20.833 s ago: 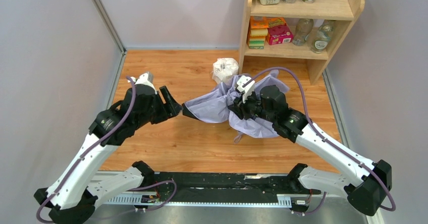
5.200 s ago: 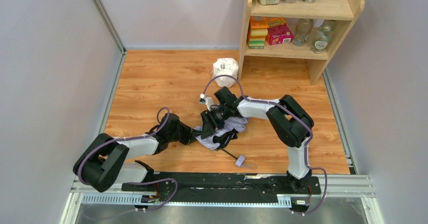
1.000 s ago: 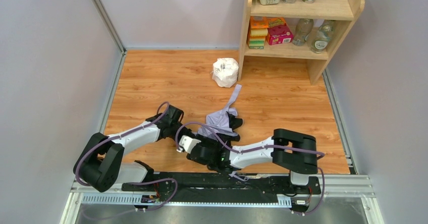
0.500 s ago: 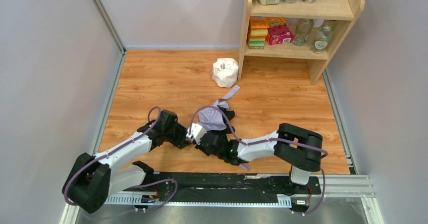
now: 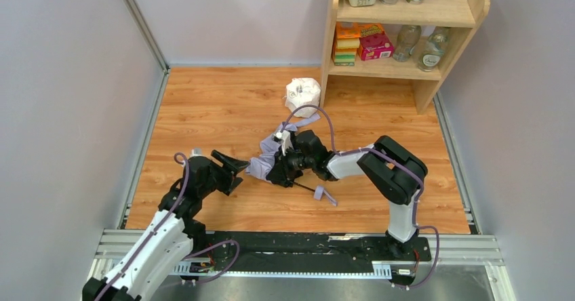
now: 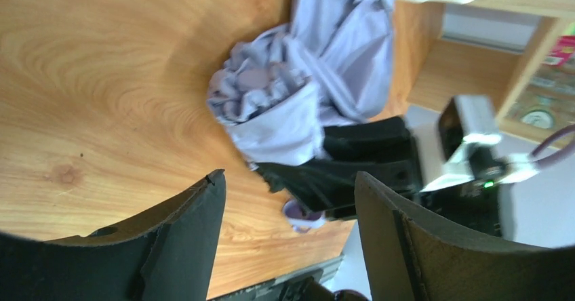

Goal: Put away the umbrella

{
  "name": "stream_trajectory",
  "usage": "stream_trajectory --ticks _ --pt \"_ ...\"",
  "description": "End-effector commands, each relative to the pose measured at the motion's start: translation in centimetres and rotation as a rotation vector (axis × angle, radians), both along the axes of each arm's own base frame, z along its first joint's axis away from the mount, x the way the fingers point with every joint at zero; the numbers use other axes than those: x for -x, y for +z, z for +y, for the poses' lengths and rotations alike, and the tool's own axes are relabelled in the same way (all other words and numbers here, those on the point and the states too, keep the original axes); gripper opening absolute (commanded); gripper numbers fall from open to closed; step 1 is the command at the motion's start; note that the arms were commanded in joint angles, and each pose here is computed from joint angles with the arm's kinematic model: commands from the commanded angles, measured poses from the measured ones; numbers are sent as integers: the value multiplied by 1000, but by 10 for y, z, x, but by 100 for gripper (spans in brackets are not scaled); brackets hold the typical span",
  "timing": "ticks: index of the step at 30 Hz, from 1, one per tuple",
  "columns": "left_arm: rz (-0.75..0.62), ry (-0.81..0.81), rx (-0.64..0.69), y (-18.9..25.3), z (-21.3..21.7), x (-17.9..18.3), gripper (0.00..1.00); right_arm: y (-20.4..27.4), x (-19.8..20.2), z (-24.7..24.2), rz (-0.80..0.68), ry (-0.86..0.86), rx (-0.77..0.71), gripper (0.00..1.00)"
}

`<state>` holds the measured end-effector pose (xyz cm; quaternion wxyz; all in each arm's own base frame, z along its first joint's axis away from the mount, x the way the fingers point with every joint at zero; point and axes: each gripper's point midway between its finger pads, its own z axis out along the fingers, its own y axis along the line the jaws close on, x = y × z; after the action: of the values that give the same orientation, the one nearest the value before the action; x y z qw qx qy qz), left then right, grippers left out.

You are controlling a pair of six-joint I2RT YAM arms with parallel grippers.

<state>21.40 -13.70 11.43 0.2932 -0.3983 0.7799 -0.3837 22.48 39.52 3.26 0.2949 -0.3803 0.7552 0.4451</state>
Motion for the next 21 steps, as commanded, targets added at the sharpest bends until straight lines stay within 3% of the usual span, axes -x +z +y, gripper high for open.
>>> stream_trajectory --ticks 1,5,9,12,15,18,21 --pt "84 -104 84 -20 -25 3 76 -96 75 -59 557 30 284 0" --pt "38 -123 85 -20 -33 -15 76 -101 72 -56 683 37 272 0" --pt "5 -49 126 -26 -28 -26 77 -109 69 -61 699 16 318 0" --pt "69 3 126 -33 -24 -26 77 -111 65 -62 697 -5 327 0" --pt "255 36 104 -59 -22 -16 77 -109 62 -59 691 -8 319 0" --pt "296 24 96 -60 -28 -23 77 -108 59 -57 683 -3 320 0" --pt "254 17 47 -59 -31 -36 77 -106 58 -56 673 6 319 0"
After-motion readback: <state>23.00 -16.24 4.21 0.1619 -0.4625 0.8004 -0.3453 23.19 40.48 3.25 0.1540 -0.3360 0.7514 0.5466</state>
